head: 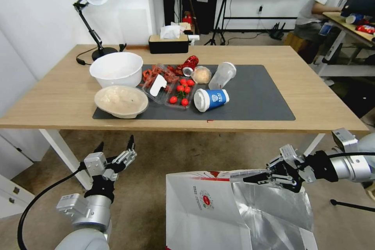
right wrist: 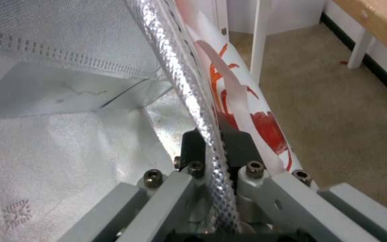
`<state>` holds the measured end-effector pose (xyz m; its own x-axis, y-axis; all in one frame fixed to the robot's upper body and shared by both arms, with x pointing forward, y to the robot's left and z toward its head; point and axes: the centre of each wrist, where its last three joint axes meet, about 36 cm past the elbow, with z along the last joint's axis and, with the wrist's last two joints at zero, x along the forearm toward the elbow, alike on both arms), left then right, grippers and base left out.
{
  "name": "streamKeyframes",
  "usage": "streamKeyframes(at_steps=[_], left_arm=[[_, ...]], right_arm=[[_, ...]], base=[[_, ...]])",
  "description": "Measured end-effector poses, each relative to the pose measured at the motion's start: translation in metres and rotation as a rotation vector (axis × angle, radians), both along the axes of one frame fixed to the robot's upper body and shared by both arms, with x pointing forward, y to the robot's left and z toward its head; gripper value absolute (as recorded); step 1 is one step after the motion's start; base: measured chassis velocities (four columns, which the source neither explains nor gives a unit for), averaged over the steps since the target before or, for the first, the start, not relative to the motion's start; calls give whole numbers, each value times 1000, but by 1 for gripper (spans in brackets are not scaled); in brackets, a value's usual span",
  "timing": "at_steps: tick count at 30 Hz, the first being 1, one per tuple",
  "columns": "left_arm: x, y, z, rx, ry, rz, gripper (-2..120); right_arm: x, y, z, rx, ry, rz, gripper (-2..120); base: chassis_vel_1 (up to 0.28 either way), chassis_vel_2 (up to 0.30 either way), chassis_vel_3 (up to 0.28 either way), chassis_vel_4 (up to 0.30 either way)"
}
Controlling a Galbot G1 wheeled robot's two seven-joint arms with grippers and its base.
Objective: Pick up the food delivery bag from the floor and place it on the table.
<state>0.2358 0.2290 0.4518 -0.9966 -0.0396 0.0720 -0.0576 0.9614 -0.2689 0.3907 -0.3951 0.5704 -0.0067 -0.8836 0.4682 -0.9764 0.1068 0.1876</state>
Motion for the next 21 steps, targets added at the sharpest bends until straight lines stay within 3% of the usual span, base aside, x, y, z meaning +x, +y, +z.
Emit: streamKeyframes(at_steps=[21], left_arm=[[0,1,1,4,-3,-2,100]], right_arm=[[0,0,-1,-1,-1,1,0]], base=[[0,0,0,0]])
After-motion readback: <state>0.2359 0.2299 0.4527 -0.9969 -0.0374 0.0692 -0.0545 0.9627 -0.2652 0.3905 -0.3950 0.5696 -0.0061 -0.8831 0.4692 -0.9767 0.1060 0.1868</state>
